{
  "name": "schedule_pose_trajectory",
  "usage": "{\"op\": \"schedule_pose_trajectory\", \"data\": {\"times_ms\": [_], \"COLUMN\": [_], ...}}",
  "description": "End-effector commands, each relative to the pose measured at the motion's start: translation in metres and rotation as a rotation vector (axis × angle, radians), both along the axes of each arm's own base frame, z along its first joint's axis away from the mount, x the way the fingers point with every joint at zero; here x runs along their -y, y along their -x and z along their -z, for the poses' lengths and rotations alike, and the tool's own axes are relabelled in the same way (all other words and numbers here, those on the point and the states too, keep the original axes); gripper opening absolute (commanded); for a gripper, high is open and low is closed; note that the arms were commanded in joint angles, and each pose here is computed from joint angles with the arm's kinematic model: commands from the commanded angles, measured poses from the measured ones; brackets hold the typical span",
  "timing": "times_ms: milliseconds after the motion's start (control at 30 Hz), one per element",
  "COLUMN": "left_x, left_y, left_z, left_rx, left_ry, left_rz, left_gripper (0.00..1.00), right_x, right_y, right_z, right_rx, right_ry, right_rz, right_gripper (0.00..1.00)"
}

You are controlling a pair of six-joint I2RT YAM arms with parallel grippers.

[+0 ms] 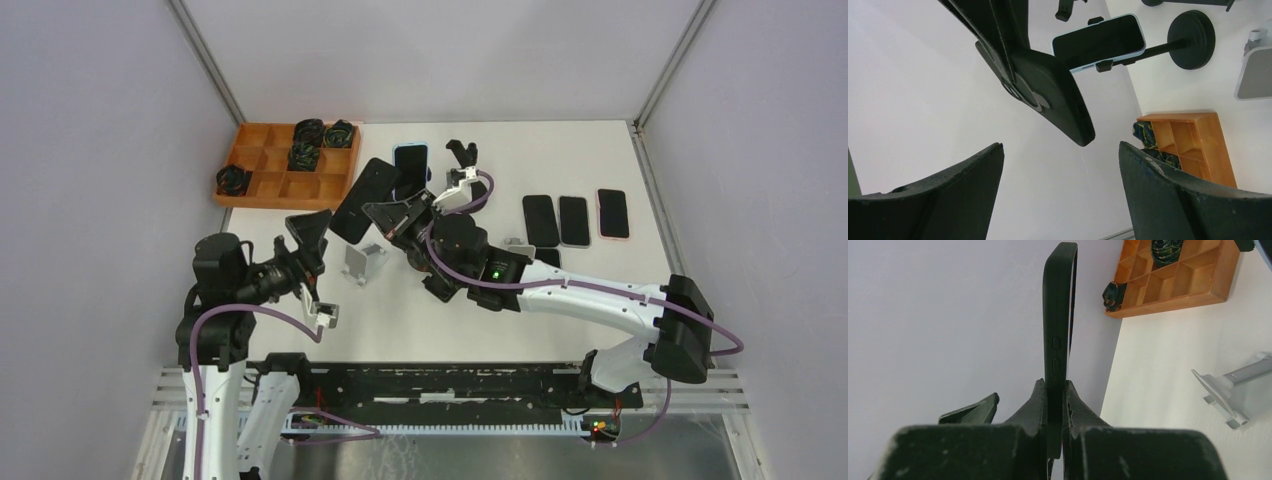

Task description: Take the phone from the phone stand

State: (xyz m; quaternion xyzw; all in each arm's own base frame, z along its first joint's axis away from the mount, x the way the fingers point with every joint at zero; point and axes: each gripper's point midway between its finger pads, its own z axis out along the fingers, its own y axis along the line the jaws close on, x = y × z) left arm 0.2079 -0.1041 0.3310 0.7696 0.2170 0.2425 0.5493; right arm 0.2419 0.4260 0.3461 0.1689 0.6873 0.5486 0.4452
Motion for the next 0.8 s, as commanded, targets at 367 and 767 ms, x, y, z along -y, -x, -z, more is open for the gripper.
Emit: {"op": "schedule_pose_trajectory", "data": {"times_ms": [367, 767], "left_x": [0.018, 0.015], "left_y": [0.003, -0.006], "left_z": [-0.046, -0.077], "left_rx": [0.273, 0.349], "left_ry": [0.054, 0.195], "left_rz": [0.126, 0.097], "left_gripper": [0.93, 0.59], "right_x": [0.007, -0.006], "right_y": [0.019, 0.029], "right_z": [-0.096, -0.095], "right_rx": [0.079, 0.064], "right_ry": [-0.341, -0.384], "right_rz": [-0.081, -0.112], "right_gripper": [0.00, 0.00]}}
